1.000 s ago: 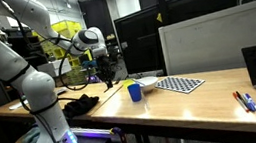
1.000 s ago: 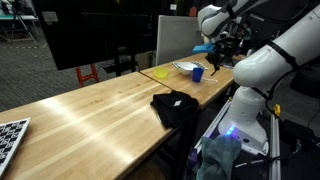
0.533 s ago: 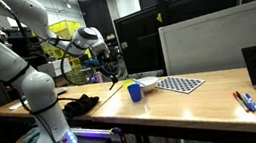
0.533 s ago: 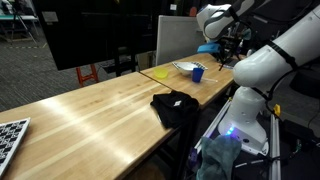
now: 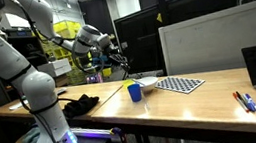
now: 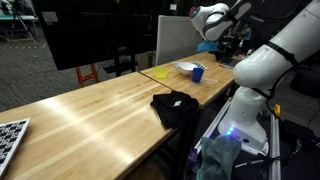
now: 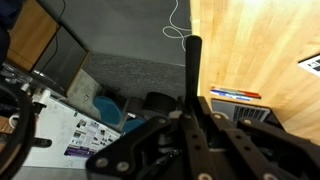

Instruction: Place the fork in the cup handle first

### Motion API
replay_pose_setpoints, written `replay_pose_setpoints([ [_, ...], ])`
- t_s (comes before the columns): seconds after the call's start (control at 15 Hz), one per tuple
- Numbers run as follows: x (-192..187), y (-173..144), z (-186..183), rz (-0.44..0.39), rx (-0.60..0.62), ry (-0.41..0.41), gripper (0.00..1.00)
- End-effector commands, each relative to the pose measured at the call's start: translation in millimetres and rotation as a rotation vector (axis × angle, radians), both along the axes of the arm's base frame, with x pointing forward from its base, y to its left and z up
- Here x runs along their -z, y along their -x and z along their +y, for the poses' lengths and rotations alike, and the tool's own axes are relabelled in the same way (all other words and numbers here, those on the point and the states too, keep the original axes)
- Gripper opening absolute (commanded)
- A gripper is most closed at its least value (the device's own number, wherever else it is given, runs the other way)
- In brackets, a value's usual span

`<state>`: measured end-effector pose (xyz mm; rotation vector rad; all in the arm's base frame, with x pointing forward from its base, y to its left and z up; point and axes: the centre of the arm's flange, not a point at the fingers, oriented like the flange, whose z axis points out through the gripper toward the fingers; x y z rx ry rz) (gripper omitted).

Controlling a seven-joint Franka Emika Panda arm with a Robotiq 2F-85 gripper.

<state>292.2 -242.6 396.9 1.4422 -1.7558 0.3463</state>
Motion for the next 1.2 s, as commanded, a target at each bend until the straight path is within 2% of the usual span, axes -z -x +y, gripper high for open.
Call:
replay_pose_setpoints([
  [0.0, 19, -26, -10, 0.048, -0.025, 0.093, 0.02],
  [0.47, 72, -35, 10, 0.064, -0.09, 0.182, 0.02],
  [0.67, 73, -39, 15, 0.052, -0.117, 0.209, 0.02],
  [1.13, 73, -77, 18, 0.006, -0.234, 0.233, 0.02],
])
